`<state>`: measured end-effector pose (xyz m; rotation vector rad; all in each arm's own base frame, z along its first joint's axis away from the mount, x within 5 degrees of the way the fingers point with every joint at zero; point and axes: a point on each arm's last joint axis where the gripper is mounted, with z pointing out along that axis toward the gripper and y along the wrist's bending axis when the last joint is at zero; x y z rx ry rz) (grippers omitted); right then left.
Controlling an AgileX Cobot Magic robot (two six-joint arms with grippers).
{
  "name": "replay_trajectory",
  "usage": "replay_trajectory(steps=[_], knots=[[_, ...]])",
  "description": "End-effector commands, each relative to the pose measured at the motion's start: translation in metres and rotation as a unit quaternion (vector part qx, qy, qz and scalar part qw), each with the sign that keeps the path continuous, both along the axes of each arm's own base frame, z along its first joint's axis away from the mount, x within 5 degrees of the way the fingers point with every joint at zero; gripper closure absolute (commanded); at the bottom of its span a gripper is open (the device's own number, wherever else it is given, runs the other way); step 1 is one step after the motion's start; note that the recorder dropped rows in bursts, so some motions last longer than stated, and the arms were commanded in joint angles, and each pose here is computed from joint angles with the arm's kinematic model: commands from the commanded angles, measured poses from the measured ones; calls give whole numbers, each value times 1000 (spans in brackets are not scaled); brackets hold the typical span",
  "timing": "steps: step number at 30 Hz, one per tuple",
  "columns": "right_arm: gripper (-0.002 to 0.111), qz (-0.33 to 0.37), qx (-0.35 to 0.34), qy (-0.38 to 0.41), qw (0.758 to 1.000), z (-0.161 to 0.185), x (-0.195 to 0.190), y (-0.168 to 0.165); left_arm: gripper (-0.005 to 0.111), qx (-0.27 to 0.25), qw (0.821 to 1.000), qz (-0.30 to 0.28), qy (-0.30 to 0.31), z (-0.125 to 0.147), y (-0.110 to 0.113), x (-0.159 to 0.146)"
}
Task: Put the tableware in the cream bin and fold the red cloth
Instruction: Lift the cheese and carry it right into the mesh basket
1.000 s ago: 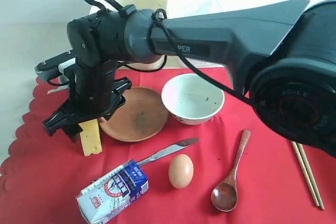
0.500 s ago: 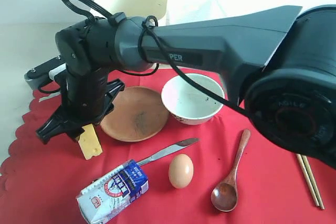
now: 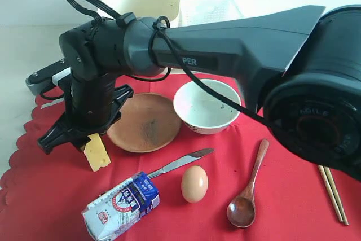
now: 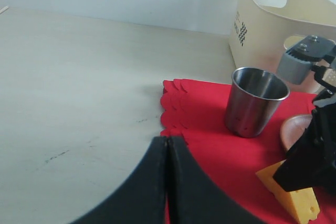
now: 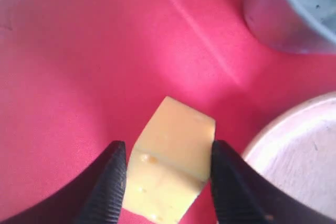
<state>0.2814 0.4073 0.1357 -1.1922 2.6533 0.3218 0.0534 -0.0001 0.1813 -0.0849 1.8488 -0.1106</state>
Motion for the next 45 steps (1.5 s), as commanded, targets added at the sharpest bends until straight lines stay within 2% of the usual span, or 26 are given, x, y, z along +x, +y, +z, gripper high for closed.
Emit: replay_trajectory(steps=[1, 7, 24, 32, 35, 45], knots=[[108, 2, 3, -2, 1000, 8, -1, -1, 107, -4, 1000, 0, -3, 0, 0, 0], [108, 14, 23, -19, 999, 37, -3, -3, 107, -4, 1000, 0, -3, 0, 0, 0], [108, 43, 85, -104, 990, 148, -16, -28, 107, -4, 1000, 0, -3, 0, 0, 0], [108, 10, 107, -133, 985, 194, -3, -65, 107, -4, 1000, 0, -3, 0, 0, 0], [108, -18, 113, -148, 982, 214, 11, -92, 107, -4, 1000, 0, -3, 0, 0, 0], [108, -106, 105, -169, 974, 223, 61, -156, 107, -4, 1000, 0, -3, 0, 0, 0]])
